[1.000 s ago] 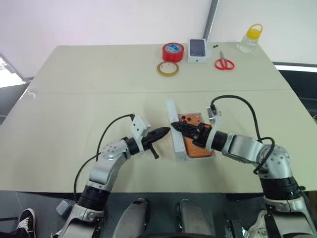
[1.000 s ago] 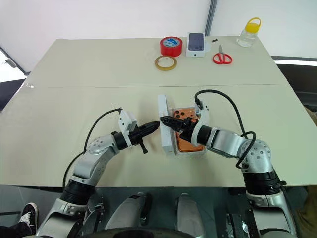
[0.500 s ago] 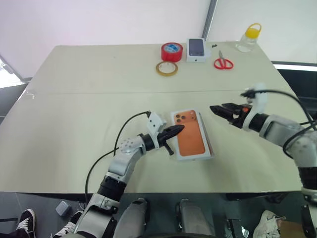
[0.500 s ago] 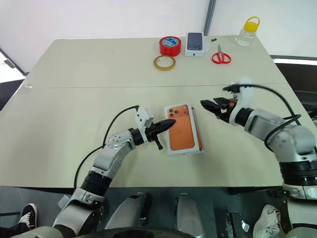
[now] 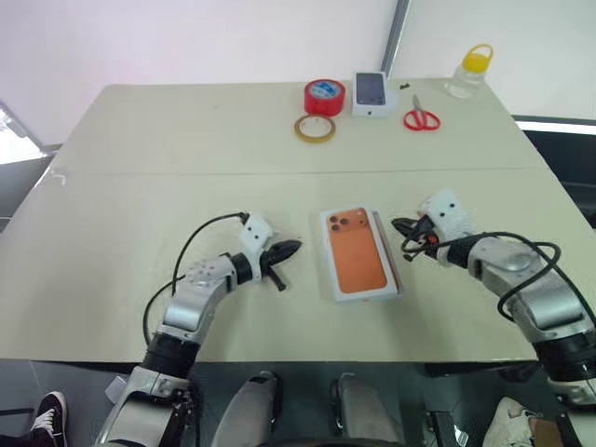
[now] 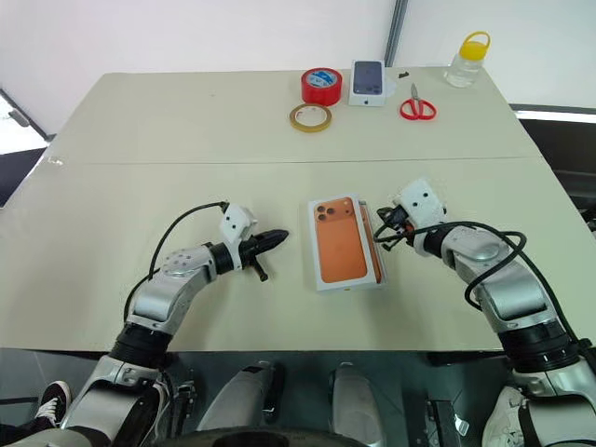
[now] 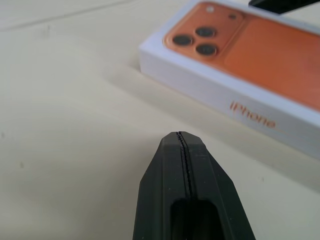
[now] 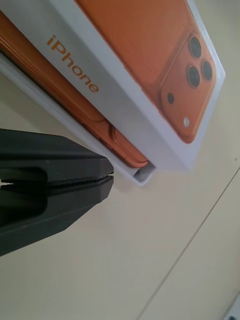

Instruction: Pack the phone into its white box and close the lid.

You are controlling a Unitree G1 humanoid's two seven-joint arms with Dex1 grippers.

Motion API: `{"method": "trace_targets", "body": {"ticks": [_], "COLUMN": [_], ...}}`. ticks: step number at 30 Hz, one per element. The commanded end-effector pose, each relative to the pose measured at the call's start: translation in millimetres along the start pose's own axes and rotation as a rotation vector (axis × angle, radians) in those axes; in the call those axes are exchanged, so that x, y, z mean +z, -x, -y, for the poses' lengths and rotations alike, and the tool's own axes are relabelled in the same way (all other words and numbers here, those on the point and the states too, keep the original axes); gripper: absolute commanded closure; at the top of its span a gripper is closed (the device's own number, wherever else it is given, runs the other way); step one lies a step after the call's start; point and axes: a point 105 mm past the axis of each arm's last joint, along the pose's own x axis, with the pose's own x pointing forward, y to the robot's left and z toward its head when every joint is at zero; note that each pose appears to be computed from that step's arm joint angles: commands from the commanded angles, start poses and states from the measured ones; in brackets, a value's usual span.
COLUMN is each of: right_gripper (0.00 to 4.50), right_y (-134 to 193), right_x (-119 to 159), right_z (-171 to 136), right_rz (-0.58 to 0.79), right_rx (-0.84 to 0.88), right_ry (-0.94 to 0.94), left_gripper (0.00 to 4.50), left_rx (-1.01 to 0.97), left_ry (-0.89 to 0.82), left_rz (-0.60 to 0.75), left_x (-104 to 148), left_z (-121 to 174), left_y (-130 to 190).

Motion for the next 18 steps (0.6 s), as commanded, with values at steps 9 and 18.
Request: {"method": "trace_targets", "body": {"ticks": [9, 18], "right_gripper": [4.46, 4.46], "right_y": [14, 17], "right_x": [10, 11], "right_z": [-20, -21], "right_rz": [0.067, 0.068], "right_rx": [0.099, 0.098], "right_ry": [0.152, 0.155], "left_gripper": [4.5, 4.5], "left_rx": [-0.11, -0.157], "left_ry": [-0.04, -0.04], "left_rz": [-0.011, -0.003], "left_x": [3, 9], "left_z": [33, 45], "left_y": [-30, -47]}}
